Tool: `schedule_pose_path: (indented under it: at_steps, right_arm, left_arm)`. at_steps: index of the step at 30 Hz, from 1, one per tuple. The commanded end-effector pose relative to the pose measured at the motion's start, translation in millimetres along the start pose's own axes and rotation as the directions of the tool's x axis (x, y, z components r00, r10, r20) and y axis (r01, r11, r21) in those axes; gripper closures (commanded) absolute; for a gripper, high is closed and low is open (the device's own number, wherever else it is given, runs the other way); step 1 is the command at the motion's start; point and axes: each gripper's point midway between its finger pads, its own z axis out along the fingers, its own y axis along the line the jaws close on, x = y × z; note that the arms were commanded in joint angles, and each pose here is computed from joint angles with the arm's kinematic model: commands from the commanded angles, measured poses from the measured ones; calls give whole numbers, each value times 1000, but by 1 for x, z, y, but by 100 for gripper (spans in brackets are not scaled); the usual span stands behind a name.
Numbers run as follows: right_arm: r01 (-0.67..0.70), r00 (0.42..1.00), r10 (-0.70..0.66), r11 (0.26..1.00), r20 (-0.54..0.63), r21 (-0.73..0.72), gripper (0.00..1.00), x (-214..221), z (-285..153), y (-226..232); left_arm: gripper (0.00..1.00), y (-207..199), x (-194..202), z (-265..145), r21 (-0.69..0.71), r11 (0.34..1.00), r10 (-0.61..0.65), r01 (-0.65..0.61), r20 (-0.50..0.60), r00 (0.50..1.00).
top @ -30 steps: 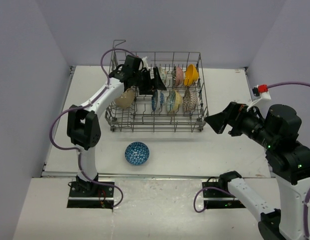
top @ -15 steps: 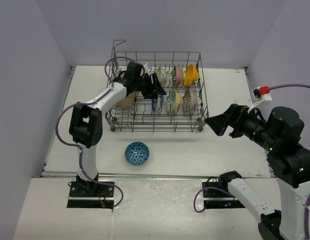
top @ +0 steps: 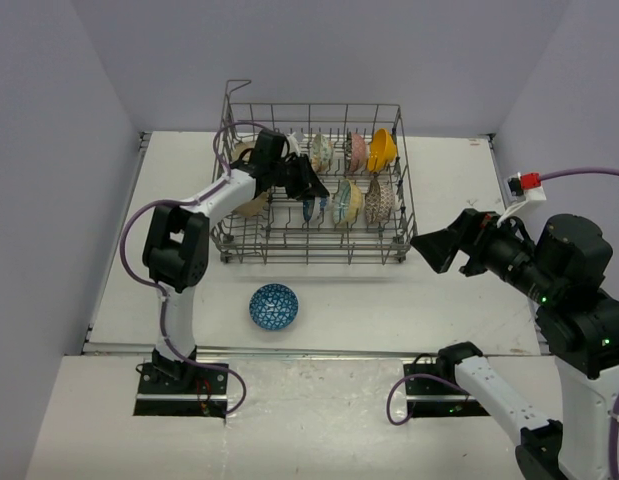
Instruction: Unload the bowls from the dish rack
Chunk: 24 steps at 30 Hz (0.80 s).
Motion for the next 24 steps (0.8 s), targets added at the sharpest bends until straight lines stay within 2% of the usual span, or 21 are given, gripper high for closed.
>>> schedule_pose_path:
  at_steps: [1,9,24]
  right_arm:
    - [35,999,-34,999,25,-27,1,-10,-1,7]
    - [40,999,-40,999,18,-11,1,-12,5,3]
    - [37,999,-37,999,25,-9,1,-17,10,3]
  left_arm:
    - [80,-8,-9,1,56,998,10,-11,13,1000]
    - [100,-1,-9,-1,62,998,-5,4,12,1000]
    - [100,-47,-34,-41,168,985,25,-40,89,996]
